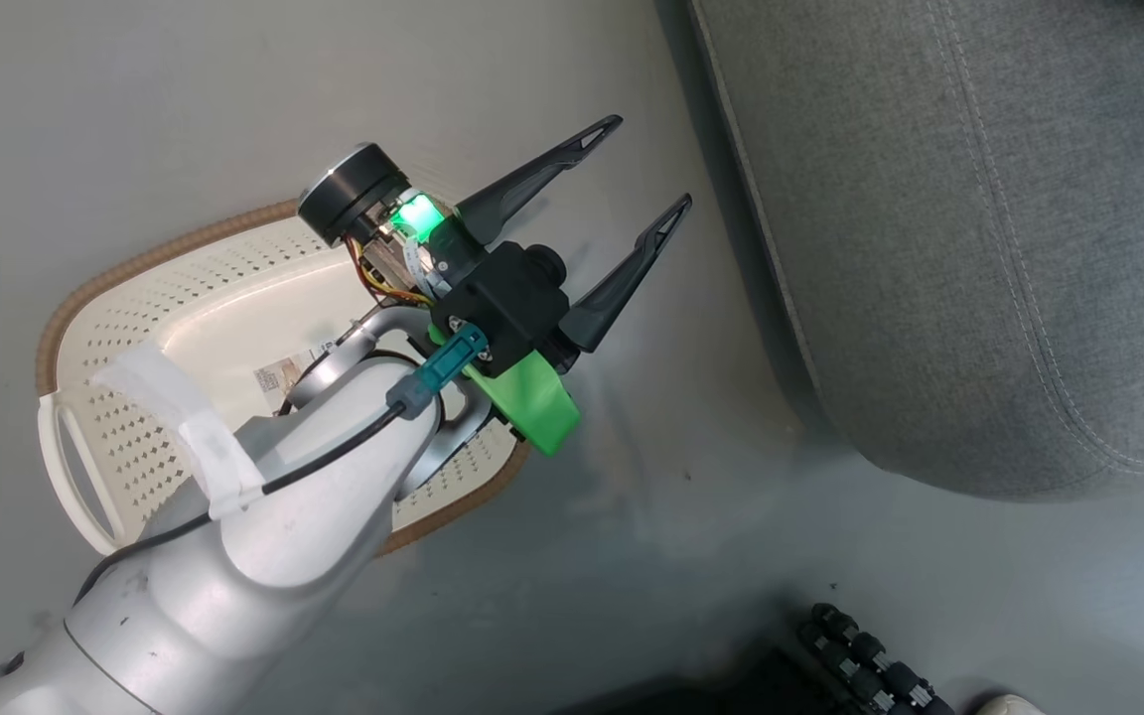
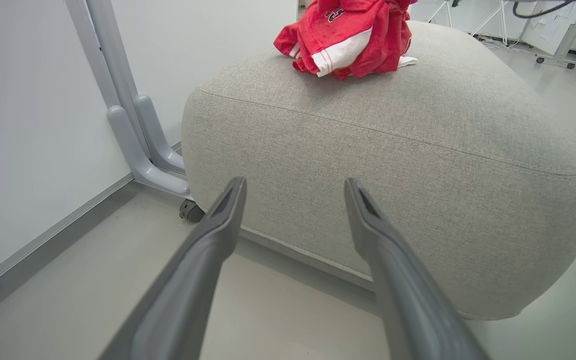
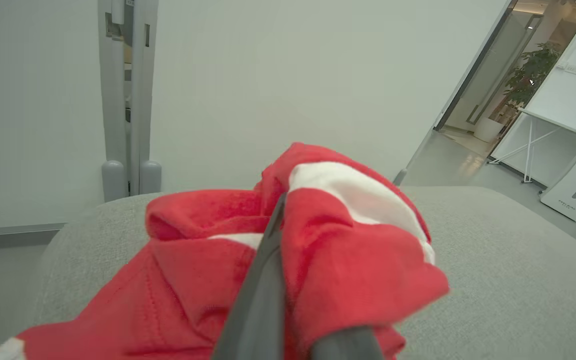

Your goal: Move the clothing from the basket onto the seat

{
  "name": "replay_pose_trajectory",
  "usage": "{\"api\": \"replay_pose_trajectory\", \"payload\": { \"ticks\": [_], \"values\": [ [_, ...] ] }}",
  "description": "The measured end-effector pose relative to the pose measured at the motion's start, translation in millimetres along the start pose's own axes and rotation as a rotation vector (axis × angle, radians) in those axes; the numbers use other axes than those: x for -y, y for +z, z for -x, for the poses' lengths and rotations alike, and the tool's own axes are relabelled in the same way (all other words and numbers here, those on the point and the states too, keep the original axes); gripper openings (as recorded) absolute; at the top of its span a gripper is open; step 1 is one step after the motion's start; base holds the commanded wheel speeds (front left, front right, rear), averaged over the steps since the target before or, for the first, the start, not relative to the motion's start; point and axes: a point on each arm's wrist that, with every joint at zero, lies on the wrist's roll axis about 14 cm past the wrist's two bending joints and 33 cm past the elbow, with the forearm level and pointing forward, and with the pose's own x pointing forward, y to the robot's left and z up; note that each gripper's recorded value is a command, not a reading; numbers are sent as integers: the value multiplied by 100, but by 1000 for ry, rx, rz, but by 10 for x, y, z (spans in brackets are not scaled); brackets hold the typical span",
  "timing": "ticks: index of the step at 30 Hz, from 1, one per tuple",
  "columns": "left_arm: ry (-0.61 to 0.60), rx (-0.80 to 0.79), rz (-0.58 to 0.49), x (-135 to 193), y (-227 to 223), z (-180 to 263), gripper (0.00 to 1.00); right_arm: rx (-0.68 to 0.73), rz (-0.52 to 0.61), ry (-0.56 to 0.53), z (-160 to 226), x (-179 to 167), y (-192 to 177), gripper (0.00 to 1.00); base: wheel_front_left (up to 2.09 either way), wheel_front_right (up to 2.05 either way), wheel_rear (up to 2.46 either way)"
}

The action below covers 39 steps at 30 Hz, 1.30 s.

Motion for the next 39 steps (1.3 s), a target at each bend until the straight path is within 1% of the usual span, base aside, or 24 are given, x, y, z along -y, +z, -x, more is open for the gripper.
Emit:
{"api": "replay_pose_trajectory", "payload": {
  "ticks": [5,9,10,11,12,14,20,25,30,35,39],
  "values": [
    [15,-7,-8,-58,-18,35,100,-76,-7,24,46,-70,-259,0,0,0,0],
    [16,-8,-10,-51,-14,41,100,-104,-11,30,63,-57,-337,0,0,0,0],
    [18,-7,-11,-51,-6,43,100,-105,-12,27,62,-35,-331,27,0,0,0],
    [18,-5,-11,-46,7,43,100,-102,-13,27,60,-19,-312,96,0,0,0],
    [22,0,-9,-45,31,41,100,-97,-13,27,58,-9,-284,100,0,0,0],
    [25,5,-14,-37,70,43,100,-92,-21,25,77,10,-246,100,0,0,0],
    [43,24,-17,32,229,75,100,-113,-39,17,326,112,-228,100,0,0,0],
    [79,39,-24,64,394,136,100,-147,-62,8,699,219,-262,100,0,0,0],
    [112,45,-23,120,540,215,100,-157,-85,-4,987,344,-212,100,0,0,0],
    [166,74,-34,131,741,326,100,-124,-107,10,1167,376,-37,100,0,0,0],
    [235,94,-31,79,865,472,100,-73,-129,44,1242,286,162,100,0,0,0]
  ]
}}
